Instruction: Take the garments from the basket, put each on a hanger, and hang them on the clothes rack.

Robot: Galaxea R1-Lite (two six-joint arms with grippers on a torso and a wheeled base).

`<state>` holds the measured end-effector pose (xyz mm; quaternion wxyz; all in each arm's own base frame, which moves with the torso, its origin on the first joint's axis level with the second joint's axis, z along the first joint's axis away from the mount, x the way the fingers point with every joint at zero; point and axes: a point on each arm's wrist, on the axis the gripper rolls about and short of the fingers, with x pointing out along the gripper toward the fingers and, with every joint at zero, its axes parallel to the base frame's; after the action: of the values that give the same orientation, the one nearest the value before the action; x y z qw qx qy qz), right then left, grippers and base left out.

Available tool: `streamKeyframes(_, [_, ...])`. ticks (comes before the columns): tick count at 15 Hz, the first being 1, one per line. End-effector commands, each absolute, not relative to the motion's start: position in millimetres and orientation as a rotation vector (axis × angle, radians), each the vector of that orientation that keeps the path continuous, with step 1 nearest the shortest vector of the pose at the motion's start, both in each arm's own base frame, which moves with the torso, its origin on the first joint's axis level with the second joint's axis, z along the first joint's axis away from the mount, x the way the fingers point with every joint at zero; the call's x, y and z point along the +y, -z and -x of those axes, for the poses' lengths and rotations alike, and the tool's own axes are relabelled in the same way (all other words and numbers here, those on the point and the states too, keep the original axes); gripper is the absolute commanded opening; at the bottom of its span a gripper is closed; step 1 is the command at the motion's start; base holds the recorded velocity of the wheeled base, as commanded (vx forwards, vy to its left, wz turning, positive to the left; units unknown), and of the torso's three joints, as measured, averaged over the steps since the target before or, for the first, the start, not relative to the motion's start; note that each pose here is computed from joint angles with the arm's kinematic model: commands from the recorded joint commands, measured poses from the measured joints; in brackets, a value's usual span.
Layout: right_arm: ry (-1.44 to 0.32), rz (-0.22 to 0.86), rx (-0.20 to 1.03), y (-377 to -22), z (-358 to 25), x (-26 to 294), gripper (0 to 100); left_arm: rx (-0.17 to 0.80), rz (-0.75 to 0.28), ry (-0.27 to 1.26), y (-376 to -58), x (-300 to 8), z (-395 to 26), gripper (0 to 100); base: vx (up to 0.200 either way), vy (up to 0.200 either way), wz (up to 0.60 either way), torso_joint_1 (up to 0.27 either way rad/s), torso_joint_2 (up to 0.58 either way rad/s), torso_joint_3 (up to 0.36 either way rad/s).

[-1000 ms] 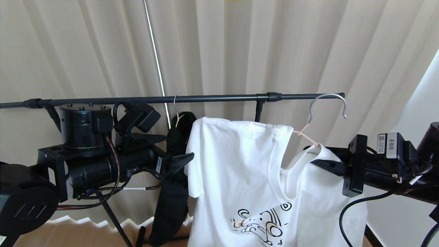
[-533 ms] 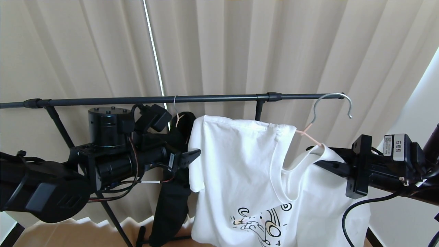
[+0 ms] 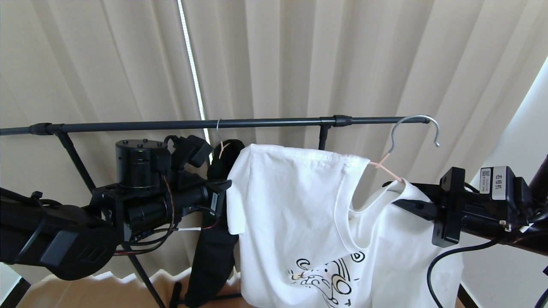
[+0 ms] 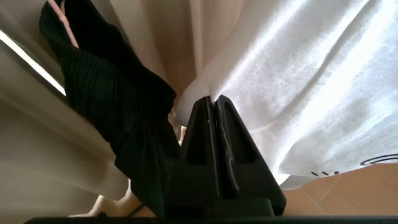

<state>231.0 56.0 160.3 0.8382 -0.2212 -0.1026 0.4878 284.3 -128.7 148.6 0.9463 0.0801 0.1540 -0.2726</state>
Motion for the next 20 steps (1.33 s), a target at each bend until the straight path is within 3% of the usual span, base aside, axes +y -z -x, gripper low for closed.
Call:
streamKeyframes(1, [-1.026, 0.469, -0.218, -161, -232, 55, 0, 0.304, -0.149, 0.534, -154, -121, -280, 0, 0.000, 0.000, 0.00, 0.000, 0.00, 0.000])
streamKeyframes(20, [-0.988, 0.481, -0.242, -169, -228, 47, 0, 0.376, -0.149, 0.463, -134, -106, -291, 0, 0.000, 0.000, 0.00, 0.000, 0.00, 0.000])
